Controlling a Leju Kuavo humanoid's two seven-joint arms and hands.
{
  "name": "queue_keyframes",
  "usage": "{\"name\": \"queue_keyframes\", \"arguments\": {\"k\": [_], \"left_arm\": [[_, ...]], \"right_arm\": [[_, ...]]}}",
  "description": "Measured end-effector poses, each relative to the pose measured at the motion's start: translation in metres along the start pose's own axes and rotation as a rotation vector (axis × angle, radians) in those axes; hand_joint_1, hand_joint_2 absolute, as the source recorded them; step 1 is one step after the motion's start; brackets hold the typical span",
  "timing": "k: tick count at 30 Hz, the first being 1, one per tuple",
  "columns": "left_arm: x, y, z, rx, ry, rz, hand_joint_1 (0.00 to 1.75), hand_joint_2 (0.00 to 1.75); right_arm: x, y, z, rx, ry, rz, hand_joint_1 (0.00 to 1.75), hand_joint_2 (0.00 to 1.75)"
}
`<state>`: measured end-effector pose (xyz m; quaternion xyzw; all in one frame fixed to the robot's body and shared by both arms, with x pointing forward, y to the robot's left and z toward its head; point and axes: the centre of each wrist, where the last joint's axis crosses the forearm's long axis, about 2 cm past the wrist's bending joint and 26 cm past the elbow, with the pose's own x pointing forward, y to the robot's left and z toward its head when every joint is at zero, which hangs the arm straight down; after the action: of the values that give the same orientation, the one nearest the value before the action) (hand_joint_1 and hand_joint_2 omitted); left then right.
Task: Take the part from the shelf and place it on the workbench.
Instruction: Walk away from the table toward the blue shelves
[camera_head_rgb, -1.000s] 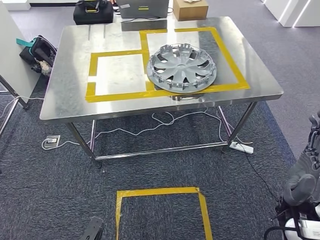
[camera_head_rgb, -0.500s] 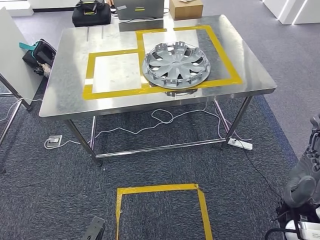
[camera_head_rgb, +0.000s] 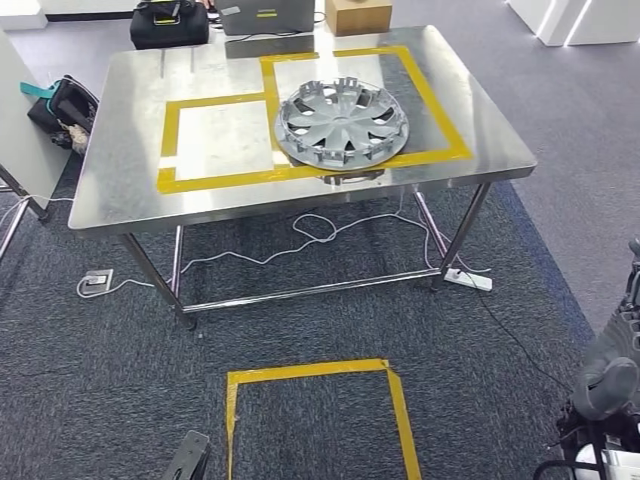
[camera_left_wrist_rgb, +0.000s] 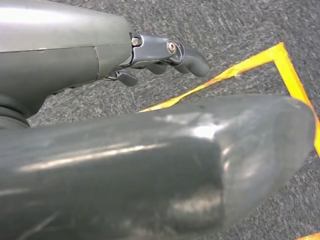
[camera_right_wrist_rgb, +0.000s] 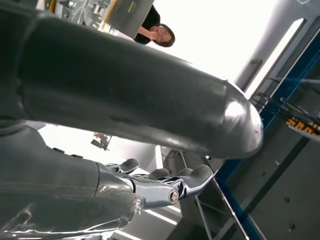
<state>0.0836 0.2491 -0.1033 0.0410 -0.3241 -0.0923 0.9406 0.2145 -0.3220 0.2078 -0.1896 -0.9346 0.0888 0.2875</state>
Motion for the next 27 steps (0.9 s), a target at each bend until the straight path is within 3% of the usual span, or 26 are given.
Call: {"name": "queue_keyframes", "arguments": {"k": [8,27], "left_arm": [[-0.003,0.003,0.001,0.008,0.003,-0.005,0.0,0.0],[-0.008,-0.006,0.005,-0.035,0.021,-0.036,0.0,0.0]], "right_arm": [[0.0,0.0,0.001,-0.005,-0.01,-0.007,0.0,0.0],[0.009,-0.003,0.032,0.011,0.04,0.008,0.0,0.0]]}}
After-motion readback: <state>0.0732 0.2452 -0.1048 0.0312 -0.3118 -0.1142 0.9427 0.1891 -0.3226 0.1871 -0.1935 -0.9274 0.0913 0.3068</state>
